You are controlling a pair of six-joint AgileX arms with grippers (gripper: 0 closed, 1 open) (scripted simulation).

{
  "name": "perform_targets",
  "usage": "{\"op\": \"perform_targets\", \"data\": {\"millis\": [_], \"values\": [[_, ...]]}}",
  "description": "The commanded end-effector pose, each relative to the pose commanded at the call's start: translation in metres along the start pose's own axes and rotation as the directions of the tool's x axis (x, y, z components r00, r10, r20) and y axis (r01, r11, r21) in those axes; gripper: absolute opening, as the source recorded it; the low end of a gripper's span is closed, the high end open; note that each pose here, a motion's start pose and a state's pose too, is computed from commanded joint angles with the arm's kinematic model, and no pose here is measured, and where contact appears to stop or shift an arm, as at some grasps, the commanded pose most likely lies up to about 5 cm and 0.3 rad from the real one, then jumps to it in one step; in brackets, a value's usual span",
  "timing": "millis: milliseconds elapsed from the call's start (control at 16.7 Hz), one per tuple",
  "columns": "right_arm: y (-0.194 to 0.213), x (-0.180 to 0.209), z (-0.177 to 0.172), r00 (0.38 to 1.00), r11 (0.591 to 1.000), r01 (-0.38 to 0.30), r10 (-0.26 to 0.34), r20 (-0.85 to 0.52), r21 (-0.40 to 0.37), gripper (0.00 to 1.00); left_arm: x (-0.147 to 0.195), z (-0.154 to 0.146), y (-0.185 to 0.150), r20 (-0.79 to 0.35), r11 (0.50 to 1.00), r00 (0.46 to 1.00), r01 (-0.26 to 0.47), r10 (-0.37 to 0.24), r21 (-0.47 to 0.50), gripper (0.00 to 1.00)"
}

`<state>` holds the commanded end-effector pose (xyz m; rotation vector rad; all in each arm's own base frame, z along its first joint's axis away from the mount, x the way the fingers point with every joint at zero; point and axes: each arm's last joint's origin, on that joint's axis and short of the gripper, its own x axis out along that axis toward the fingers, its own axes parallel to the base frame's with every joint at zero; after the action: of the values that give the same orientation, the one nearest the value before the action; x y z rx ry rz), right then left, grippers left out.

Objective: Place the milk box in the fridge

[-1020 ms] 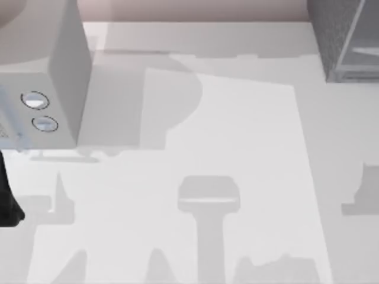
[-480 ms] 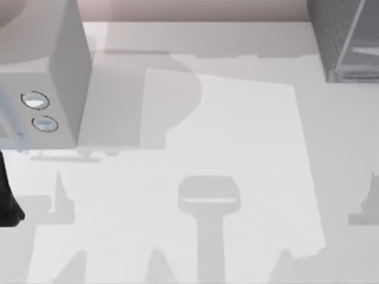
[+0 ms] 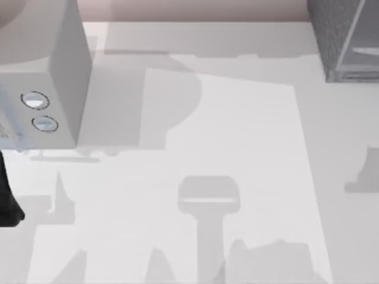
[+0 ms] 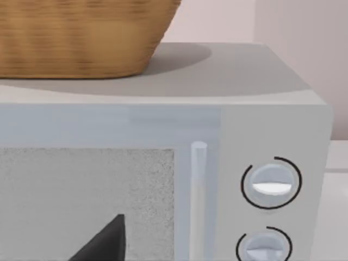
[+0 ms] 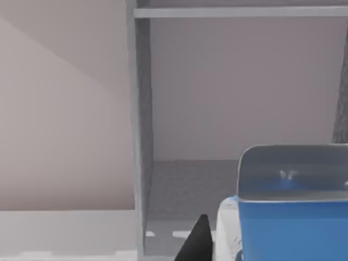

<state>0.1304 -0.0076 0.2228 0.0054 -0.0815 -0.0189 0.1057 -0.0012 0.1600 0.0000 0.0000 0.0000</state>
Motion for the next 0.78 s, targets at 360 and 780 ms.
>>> {"op": "perform_targets", "data": {"millis": [360,780], "values": [[-0.022,0.095,0.031,1.0,1.0,0.028,-0.028,-0.002,-0.008,0.0,0.0,0.0,0.0,0.0,1.0,1.0,0.0,0.0,0.0,1.0],[-0.068,0.221,-0.045,0.998,1.0,0.02,-0.02,-0.066,-0.005,0.0,0.0,0.0,0.0,0.0,1.0,1.0,0.0,0.0,0.0,1.0]]}}
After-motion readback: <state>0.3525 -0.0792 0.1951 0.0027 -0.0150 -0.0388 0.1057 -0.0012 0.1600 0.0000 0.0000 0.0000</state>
